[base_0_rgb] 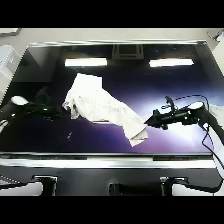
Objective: Fold the clothes and pants, and hang the long-sleeved shirts on hangers.
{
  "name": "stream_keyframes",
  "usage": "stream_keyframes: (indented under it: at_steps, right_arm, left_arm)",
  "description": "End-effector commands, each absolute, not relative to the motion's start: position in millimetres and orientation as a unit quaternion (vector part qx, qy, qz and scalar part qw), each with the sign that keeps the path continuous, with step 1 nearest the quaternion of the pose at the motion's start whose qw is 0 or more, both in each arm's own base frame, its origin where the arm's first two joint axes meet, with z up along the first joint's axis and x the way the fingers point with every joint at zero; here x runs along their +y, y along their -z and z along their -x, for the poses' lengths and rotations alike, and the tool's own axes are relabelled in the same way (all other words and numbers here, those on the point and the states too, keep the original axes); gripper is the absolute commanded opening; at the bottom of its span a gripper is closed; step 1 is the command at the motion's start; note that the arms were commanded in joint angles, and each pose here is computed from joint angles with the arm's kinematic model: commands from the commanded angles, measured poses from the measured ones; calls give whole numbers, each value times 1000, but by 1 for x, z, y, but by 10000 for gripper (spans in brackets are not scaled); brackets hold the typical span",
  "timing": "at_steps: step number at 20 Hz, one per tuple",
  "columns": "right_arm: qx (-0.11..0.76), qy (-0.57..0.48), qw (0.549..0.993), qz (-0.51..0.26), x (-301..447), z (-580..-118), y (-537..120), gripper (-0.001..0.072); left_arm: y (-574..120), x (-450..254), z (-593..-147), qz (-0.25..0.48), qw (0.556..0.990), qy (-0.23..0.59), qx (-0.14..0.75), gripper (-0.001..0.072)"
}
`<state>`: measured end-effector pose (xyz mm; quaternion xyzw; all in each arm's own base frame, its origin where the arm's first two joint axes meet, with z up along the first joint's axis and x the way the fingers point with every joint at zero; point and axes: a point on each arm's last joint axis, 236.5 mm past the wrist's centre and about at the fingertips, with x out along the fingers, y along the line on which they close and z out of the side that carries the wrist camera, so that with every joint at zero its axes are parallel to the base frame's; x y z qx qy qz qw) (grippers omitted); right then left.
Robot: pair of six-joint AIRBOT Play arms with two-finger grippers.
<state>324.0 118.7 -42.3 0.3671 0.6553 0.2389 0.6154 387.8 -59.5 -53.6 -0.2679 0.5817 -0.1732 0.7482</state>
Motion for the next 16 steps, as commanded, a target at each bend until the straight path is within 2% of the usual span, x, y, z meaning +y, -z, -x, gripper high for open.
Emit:
stream_keyframes:
  at_steps: [1,10,13,16]
  right_arm:
    - [657,-244,614,-363,119,-321,42,39]
    - [666,-254,601,-363,122,-314,38,39]
    - [666,-253,600,-364,122,-314,38,39]
    - [666,-253,600,-364,122,-314,38,39]
  left_arm:
    - [27,-18,-395,428,736,160,500,543]
    - [68,-14,-417,572,655,133,476,544]
    - [84,-20,-418,576,645,127,487,544]
    - [90,-33,-421,555,657,129,493,544]
